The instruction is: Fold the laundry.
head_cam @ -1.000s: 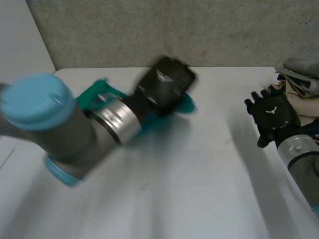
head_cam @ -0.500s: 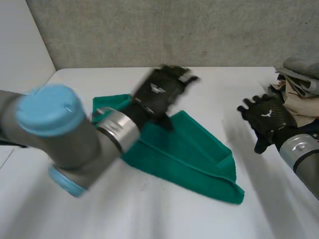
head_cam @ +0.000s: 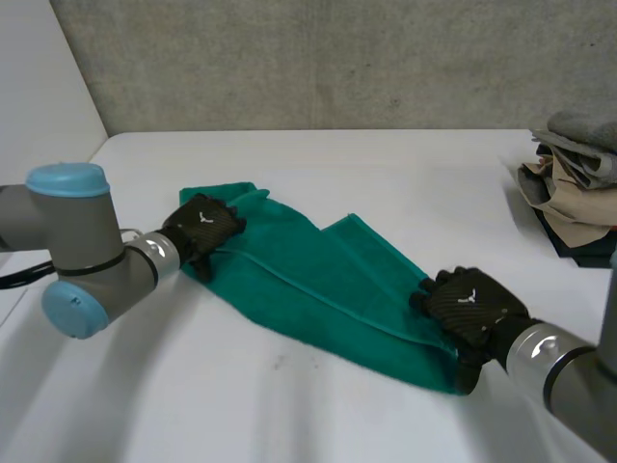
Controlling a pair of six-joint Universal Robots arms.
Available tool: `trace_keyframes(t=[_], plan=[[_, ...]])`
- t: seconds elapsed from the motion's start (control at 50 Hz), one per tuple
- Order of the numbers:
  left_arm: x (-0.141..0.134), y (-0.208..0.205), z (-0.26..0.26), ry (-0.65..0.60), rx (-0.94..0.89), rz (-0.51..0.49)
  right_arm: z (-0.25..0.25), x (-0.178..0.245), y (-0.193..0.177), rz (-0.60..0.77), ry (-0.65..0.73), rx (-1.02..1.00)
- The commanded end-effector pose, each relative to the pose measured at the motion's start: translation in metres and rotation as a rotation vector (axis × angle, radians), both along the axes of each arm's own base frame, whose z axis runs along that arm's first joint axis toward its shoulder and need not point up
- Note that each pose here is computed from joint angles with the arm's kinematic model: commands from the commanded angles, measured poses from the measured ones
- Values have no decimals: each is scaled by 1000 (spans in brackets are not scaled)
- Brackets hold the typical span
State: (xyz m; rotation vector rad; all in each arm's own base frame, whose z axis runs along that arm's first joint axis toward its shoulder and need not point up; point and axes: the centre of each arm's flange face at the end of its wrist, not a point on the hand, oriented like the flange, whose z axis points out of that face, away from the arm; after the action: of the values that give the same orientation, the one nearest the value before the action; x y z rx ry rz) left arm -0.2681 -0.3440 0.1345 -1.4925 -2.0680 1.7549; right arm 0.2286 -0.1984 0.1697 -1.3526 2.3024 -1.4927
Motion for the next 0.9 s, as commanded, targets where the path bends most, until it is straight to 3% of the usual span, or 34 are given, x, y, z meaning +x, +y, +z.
trace_keyframes(t=[0.02,0.4,0.52,0.62,0.7,0.9], plan=[[-11,-6,-9,24,0,-47,-27,4,6,-90,-95,108],[-31,5,15,105,-11,-87,-36,12,-13,-127,-109,-42],[-38,11,15,148,25,-86,13,19,-17,-82,-172,-196],[-42,16,15,195,73,-79,68,40,19,111,-218,-322],[-49,23,15,217,95,-90,98,43,35,188,-249,-401],[-58,29,5,226,130,-107,121,43,55,243,-266,-466]])
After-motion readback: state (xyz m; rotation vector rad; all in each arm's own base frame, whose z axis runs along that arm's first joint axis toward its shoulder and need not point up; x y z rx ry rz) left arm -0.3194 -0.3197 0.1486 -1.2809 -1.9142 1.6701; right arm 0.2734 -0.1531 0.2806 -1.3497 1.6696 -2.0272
